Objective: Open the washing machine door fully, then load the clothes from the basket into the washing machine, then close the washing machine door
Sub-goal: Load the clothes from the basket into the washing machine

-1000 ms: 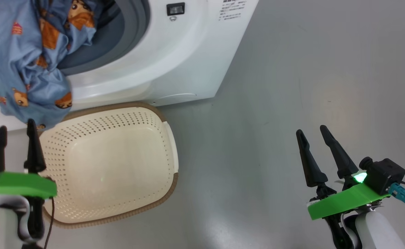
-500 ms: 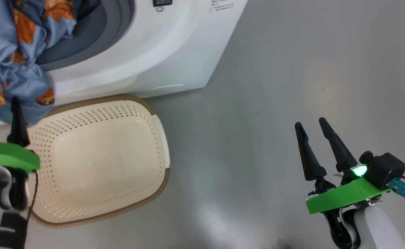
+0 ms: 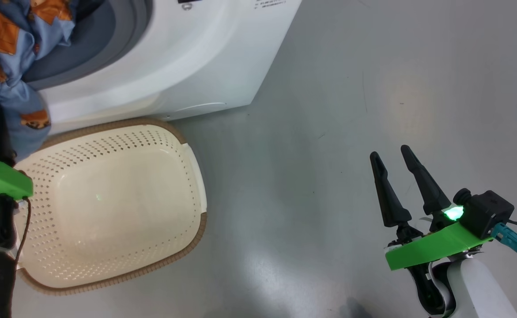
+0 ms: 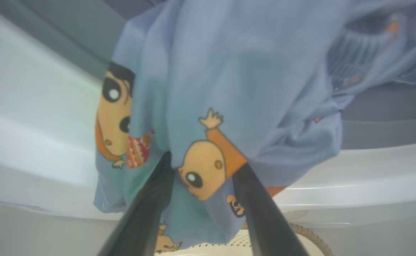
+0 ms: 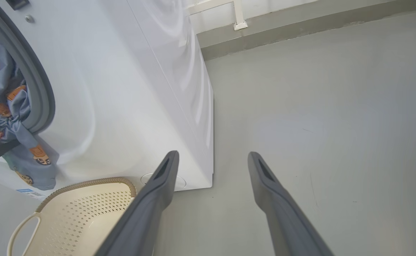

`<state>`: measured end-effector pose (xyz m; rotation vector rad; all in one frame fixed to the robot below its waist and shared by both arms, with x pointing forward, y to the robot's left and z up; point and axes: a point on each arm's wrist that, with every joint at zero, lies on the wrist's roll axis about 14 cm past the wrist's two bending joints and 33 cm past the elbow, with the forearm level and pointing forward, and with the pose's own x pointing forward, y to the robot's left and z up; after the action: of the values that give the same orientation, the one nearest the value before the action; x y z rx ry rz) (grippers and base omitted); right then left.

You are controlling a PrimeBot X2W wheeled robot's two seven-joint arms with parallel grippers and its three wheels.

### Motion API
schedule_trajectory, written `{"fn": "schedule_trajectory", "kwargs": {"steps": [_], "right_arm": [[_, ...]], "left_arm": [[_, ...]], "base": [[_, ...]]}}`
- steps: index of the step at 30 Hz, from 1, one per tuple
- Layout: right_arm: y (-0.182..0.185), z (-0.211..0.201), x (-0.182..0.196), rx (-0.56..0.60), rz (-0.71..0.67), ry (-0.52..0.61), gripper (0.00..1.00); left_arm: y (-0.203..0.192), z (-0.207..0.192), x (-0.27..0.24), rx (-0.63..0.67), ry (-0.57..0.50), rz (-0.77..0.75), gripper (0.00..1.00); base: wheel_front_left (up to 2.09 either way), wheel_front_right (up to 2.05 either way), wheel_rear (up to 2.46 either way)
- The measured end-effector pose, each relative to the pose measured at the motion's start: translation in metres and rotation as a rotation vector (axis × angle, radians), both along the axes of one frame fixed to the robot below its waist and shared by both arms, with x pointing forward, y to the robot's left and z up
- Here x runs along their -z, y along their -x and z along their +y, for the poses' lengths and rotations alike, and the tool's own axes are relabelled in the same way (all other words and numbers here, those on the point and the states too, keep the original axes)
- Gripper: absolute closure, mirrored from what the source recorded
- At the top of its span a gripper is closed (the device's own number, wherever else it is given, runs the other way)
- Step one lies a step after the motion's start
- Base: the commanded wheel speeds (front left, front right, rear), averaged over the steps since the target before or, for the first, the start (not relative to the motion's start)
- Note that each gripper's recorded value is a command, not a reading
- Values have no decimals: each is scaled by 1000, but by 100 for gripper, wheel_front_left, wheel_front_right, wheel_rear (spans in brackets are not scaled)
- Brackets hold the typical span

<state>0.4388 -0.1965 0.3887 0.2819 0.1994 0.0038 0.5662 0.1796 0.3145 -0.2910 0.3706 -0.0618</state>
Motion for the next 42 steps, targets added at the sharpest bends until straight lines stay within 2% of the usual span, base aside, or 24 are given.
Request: {"fn": "schedule_trajectory", "kwargs": {"steps": [1, 2, 11, 19, 26, 32, 38, 42], "right_arm": [[0, 0, 0, 1, 1, 0, 0], [0, -1, 1, 2, 2, 1, 0], [-3, 1, 1, 13, -5, -13, 0], [-5, 8, 0, 5, -10, -26, 0], [-3, 8, -1, 10, -11, -30, 0], [1, 12, -1, 10, -5, -40, 0], [5, 4, -5, 32, -6, -35, 0], [8, 0, -6, 45, -5, -27, 0]], "left_arm": [[-1, -1, 0, 0, 5, -1, 95], [-1, -2, 0, 4, 7, 0, 100], [-4, -16, -22, 42, 45, -73, 100], [-15, -31, -83, 77, 88, -281, 100], [-27, -47, -113, 137, 89, -371, 100], [-53, -62, -114, 211, 40, -354, 100], [-77, -73, -114, 232, 37, -321, 100], [-103, -73, -137, 214, 38, -365, 100]], "base": [[0, 0, 0], [0, 0, 0], [0, 0, 0], [0, 0, 0], [0, 0, 0], [0, 0, 0], [0, 0, 0], [0, 0, 0]]}}
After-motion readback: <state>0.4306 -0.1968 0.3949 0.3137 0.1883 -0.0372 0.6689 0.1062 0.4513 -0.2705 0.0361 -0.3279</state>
